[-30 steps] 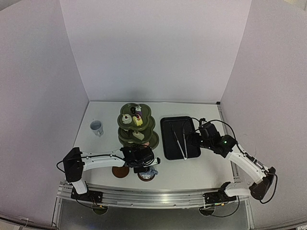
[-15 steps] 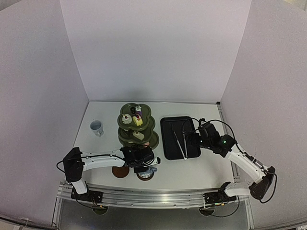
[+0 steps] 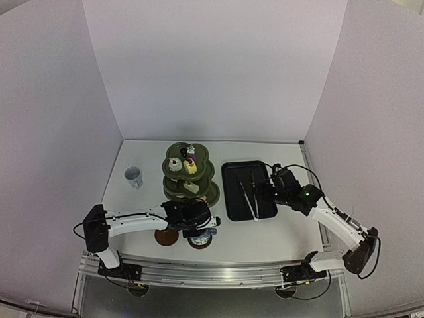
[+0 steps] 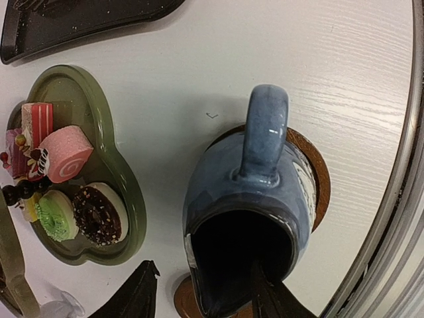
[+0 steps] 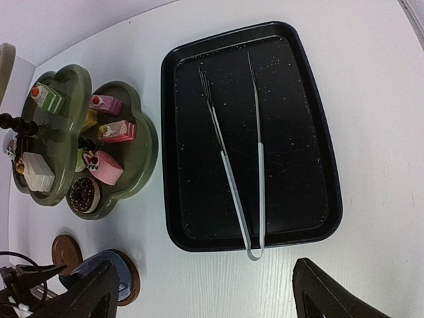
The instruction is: Serve the afternoon tea
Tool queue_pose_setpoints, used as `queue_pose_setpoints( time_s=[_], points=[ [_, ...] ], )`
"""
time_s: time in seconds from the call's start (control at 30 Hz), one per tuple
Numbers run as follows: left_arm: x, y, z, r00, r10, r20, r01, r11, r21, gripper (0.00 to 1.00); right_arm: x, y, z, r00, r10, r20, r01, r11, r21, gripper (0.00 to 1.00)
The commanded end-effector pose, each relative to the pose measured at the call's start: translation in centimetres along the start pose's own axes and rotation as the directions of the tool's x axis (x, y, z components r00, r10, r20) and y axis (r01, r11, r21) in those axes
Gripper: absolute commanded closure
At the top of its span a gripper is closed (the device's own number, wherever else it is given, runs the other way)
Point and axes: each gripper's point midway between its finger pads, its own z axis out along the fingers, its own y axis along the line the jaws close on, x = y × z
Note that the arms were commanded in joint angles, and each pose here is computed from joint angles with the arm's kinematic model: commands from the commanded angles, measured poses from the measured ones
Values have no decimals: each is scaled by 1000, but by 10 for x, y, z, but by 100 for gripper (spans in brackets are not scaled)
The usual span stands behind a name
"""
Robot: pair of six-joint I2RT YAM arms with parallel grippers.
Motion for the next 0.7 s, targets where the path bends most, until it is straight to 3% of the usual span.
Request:
queue_pose_setpoints(
  time_s=[0.0, 0.27, 0.53, 0.67],
  points=[
    [-15, 14, -35, 997, 7, 73, -5, 1000, -27, 50, -12, 14, -7, 1000, -11, 23, 12, 999, -38, 12],
    [-28, 34, -75, 989, -15, 147, 17, 1000, -13, 44, -10, 15, -1, 1000, -18, 8, 18, 999, -35, 12],
    [-19, 59, -169, 948, -87, 305, 61, 994, 94, 43, -9, 15, 0, 1000, -30, 3, 31, 999, -32, 12],
    [5, 112, -208, 905, -204, 372, 210, 977, 26, 40, -12, 18, 0, 999, -54, 8, 54, 998, -39, 11]
  ],
)
